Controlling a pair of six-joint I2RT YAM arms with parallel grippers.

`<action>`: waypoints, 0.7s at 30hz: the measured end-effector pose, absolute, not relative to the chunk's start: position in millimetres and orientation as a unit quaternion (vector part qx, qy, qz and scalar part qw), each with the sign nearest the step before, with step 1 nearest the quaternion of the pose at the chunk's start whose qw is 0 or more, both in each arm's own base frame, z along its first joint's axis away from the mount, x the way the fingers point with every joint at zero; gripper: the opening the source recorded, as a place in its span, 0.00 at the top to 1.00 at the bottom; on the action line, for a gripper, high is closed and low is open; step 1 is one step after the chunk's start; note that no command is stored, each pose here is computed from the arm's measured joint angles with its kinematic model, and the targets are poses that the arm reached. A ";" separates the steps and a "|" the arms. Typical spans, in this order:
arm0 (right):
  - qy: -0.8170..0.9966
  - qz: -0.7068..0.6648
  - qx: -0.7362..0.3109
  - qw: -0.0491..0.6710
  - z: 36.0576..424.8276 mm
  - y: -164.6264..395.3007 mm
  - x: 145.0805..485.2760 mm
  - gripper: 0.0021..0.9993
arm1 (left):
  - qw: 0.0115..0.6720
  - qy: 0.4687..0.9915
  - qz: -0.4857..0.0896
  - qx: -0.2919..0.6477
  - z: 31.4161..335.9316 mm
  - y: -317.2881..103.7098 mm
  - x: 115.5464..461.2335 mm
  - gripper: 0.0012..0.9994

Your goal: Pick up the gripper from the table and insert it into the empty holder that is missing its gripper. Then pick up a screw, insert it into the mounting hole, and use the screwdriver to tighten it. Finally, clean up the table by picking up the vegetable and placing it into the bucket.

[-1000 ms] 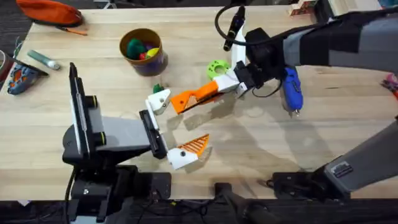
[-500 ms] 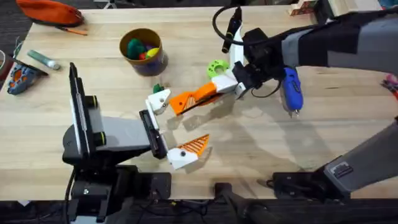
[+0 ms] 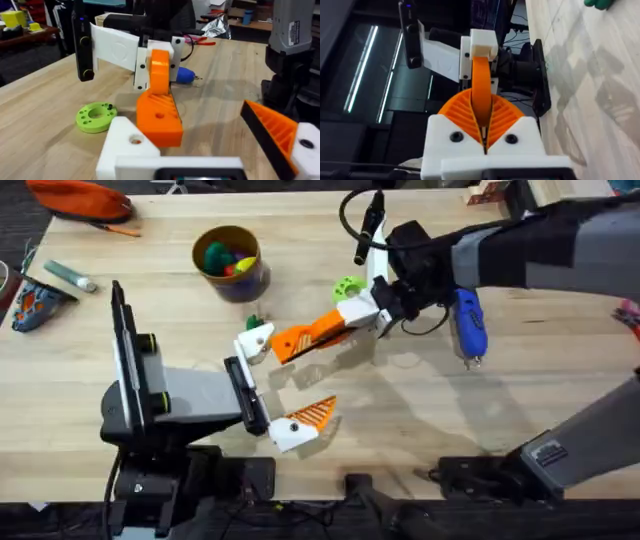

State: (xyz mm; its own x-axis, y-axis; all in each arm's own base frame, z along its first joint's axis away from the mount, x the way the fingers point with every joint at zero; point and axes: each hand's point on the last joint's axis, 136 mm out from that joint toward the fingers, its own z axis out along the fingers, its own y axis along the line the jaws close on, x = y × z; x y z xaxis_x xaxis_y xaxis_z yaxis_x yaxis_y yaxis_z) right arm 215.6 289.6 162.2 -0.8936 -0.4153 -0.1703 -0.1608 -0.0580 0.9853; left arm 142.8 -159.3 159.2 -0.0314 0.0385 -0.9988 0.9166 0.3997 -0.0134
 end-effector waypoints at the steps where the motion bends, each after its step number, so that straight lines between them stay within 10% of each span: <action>1: -0.681 -0.696 0.210 0.094 162.2 289.9 215.3 1.00 | 0.575 0.608 -0.382 0.393 159.2 -159.3 142.8 0.01; 21: -0.683 -0.694 0.205 0.100 162.2 291.3 216.5 1.00 | 0.575 0.608 -0.381 0.392 159.3 -159.2 143.2 0.01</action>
State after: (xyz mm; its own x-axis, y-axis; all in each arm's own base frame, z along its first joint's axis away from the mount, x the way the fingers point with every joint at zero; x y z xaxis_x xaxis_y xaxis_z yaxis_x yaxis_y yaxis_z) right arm 216.5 291.3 162.2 -0.8957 -0.4196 -0.1474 -0.1408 -0.0468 0.9889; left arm 143.2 -159.2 159.3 -0.0310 0.0387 -0.9988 0.9155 0.4021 -0.0129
